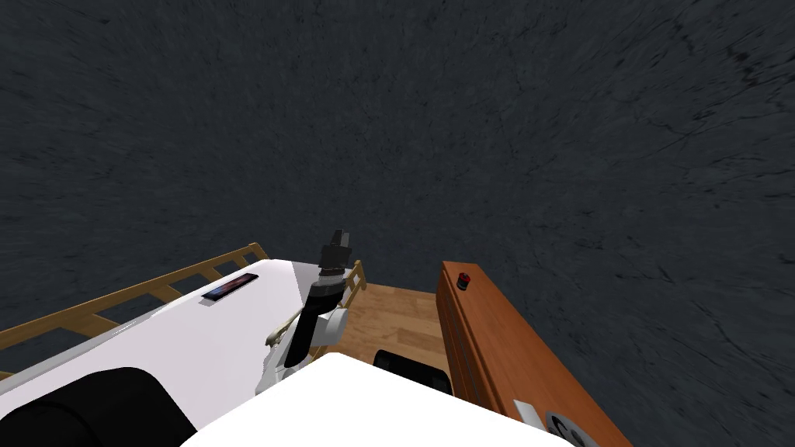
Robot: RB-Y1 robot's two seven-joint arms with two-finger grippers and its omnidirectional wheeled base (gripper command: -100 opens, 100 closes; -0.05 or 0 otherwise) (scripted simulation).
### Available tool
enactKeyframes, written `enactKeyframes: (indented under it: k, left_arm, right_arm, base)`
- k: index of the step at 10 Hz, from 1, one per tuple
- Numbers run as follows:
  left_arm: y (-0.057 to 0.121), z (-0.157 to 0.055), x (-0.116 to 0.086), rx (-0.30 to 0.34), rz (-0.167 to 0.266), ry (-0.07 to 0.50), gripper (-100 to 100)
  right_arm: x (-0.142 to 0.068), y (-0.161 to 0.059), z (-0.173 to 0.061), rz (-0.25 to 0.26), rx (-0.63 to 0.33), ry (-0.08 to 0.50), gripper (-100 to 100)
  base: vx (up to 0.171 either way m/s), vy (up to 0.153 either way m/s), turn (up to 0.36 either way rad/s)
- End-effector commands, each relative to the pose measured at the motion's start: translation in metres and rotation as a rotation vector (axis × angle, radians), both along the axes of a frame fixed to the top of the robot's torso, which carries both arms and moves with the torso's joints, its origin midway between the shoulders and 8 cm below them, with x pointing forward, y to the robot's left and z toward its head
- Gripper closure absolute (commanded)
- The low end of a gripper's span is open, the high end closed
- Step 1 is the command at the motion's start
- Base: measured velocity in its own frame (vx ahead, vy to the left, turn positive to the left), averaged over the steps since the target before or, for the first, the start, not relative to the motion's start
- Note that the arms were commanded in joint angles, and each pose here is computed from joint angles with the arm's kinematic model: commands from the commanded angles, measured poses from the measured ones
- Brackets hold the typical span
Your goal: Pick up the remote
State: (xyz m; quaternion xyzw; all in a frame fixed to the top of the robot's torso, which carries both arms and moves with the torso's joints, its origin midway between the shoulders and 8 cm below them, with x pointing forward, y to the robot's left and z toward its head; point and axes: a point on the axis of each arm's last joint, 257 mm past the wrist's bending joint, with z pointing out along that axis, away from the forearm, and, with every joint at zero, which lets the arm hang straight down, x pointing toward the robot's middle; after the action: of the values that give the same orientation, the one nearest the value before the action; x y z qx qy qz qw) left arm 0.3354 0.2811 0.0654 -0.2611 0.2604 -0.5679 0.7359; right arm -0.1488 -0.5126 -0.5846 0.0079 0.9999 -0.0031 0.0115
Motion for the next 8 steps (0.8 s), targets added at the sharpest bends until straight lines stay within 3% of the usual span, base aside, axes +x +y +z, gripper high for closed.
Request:
enactKeyframes:
  k: [1,2,3,4,7,8]
  left_arm:
    - [0.0,0.0,0.0,0.0,0.0,0.0,0]
    - [0.0,0.0,0.0,0.0,0.0,0.0,0]
    - [0.0,0.0,0.0,0.0,0.0,0.0,0]
    - [0.0,0.0,0.0,0.0,0.0,0.0,0]
    - [0.0,0.0,0.0,0.0,0.0,0.0,0]
    - [0.0,0.0,0.0,0.0,0.0,0.0,0]
  right_arm:
    - [0.0,0.0,0.0,0.0,0.0,0.0,100]
    - [0.0,0.0,0.0,0.0,0.0,0.0,100]
    - [0.0,0.0,0.0,0.0,0.0,0.0,0]
    - [0.0,-0.011,0.011,0.008,0.002,0.001,100]
    - [0.001,-0.019,0.017,0.015,-0.001,0.002,100]
    - [0.001,-0.019,0.018,0.014,0.002,0.002,0]
  base:
    - [0.0,0.0,0.0]
    - [0.0,0.0,0.0]
    - [0.0,0.0,0.0]
    - [0.029,0.048,-0.064]
    - [0.026,0.06,-0.047]
    - [0.002,0.007,0.0]
